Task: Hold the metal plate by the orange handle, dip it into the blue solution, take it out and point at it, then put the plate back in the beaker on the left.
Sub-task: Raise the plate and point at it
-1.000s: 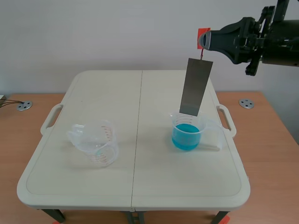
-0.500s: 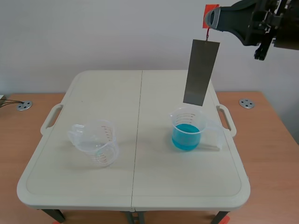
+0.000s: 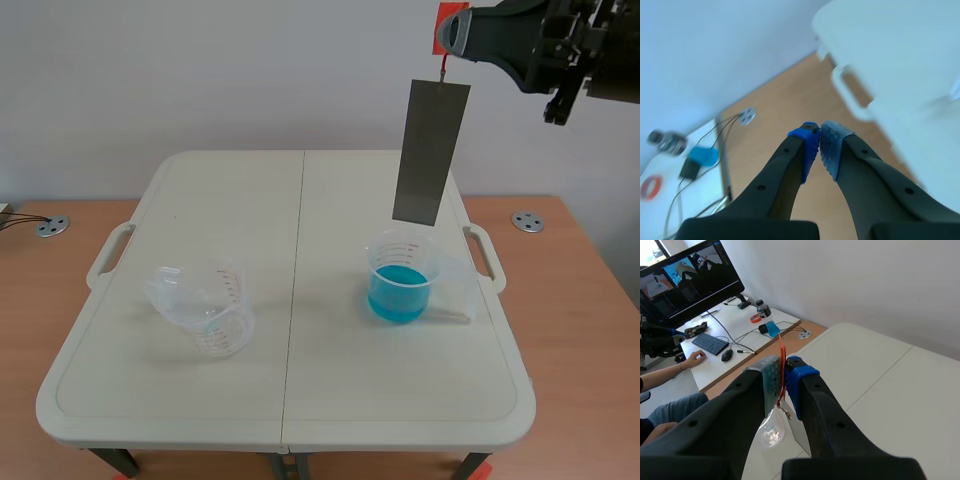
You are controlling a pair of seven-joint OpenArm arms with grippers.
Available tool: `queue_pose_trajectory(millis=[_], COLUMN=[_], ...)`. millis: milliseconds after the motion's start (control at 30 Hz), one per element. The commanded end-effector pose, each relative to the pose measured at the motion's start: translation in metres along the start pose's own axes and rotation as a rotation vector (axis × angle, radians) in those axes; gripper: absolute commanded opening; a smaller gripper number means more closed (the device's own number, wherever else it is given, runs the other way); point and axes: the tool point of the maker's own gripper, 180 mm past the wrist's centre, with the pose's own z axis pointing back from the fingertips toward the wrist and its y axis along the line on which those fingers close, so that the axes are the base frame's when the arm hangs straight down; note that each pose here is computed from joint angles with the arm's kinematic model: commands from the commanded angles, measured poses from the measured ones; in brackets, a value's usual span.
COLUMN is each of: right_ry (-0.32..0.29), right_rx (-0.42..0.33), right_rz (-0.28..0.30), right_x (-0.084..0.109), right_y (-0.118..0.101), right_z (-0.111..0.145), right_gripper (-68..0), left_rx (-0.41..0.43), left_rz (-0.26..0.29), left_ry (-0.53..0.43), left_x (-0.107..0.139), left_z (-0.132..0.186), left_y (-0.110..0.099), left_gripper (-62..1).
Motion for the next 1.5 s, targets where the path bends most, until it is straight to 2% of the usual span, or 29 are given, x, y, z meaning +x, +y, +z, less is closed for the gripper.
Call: queue_pose_trajectory(millis=[0,200,367,667,833,1100,1333,1467], right_ry=[-0.057,-0.062,-0.065,-0.071,-0.077,-0.079,-0.079,-0.079], right_rx=[0.026,0.030,0.032,0.033,0.038,0.040,0.040,0.040], right_rz=[0.035,0.031,0.029,0.027,0.023,0.021,0.021,0.021], right_x=[0.022,0.023,0.024,0.024,0.026,0.026,0.026,0.026], right_y=[0.006,0.006,0.007,0.007,0.008,0.008,0.008,0.008], right_z=[0.002,0.002,0.002,0.002,0.002,0.002,0.002,0.002], right_gripper=[-66.2,-66.2,-66.2,-66.2,-66.2,-66.2,-66.2,-66.2], left_rx=[-0.053,-0.225,-0.326,-0.462,-0.510,-0.576,-0.562,-0.557], left_rz=[0.003,0.011,-0.036,-0.103,-0.125,-0.133,-0.119,-0.136], left_ry=[-0.048,-0.126,-0.155,-0.200,-0.218,-0.266,-0.292,-0.277], left_x=[0.014,0.041,0.057,0.096,0.119,0.154,0.176,0.179], left_z=[-0.010,-0.046,-0.078,-0.123,-0.139,-0.150,-0.160,-0.165], left_y=[-0.016,-0.067,-0.112,-0.190,-0.226,-0.269,-0.288,-0.298], left_gripper=[-54.9,-54.9,-54.9,-54.9,-54.9,-54.9,-54.9,-54.9])
